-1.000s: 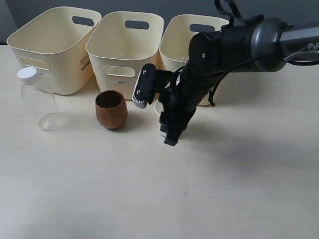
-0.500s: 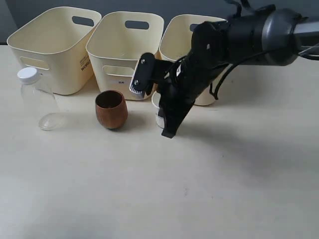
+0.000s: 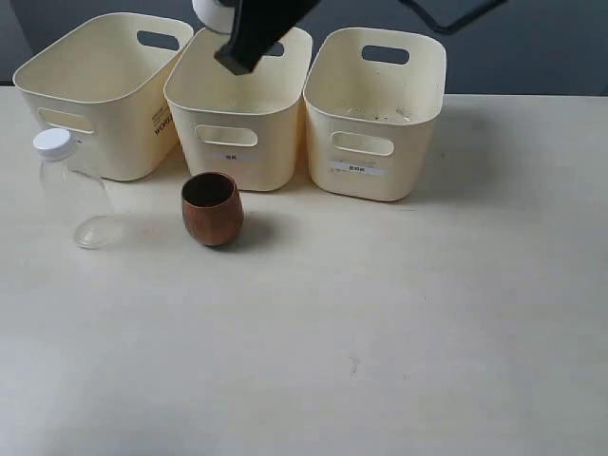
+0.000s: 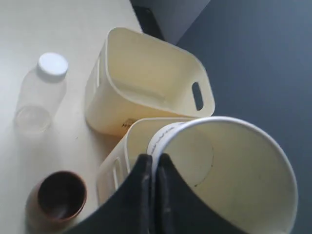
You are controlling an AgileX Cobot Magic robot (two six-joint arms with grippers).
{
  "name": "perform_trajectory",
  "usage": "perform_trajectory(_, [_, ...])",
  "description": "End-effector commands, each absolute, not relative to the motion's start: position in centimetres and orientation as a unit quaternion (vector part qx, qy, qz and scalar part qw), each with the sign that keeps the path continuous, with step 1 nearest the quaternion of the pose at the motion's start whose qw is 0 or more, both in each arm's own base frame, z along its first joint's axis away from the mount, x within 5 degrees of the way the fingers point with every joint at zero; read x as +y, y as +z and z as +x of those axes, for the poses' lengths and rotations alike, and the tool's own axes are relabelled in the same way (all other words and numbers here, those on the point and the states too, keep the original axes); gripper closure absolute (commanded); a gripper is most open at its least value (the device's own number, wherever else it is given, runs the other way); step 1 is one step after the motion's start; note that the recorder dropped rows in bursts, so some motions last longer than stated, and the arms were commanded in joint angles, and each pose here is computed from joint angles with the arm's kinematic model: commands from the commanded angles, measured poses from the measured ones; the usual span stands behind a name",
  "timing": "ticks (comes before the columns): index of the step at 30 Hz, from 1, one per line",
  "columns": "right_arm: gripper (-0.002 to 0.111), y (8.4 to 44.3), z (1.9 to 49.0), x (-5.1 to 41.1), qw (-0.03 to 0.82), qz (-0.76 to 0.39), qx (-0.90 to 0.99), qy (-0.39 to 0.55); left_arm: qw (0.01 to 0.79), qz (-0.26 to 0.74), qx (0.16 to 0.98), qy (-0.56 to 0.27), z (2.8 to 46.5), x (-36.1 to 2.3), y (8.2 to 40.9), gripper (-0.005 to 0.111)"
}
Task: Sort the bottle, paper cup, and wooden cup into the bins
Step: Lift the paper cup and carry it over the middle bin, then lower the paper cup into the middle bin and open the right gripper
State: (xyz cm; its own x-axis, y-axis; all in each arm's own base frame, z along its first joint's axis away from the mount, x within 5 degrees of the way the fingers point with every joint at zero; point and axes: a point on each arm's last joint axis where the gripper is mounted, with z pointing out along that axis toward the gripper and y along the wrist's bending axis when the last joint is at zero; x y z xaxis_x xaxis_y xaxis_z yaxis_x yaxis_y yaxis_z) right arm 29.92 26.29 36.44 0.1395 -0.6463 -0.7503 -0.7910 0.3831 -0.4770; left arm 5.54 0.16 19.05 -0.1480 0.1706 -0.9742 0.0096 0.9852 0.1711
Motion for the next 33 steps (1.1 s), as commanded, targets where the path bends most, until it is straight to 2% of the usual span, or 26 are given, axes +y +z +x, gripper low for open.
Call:
perform_trajectory(1, [0.109, 35.3, 32.4, 28.0, 0.519, -0.545, 0.655, 0.067, 0.652, 0.059, 0.754, 0.06, 5.6, 0.1, 19.2, 0.107])
perform_trajectory(9, [0.109, 29.7, 38.6, 31.6, 0.481, -0.533, 0.695, 0.044, 0.652, 0.059, 0.754, 0.06, 5.6, 0.1, 19.2, 0.107])
perform_trajectory(15, [0.109, 25.8, 42.7, 31.2, 0.441, -0.492, 0.749, 0.049, 0.652, 0.059, 0.754, 0.06, 5.6, 0.1, 19.2, 0.107])
perform_trajectory(22, [0.109, 22.8, 43.9, 30.9, 0.415, -0.493, 0.764, 0.042, 0.652, 0.059, 0.754, 0.06, 5.6, 0.1, 19.2, 0.107])
perform_trajectory(33, [0.109, 21.6, 43.8, 30.9, 0.384, -0.499, 0.775, 0.045, 0.652, 0.059, 0.754, 0.06, 5.6, 0.1, 19.2, 0.107])
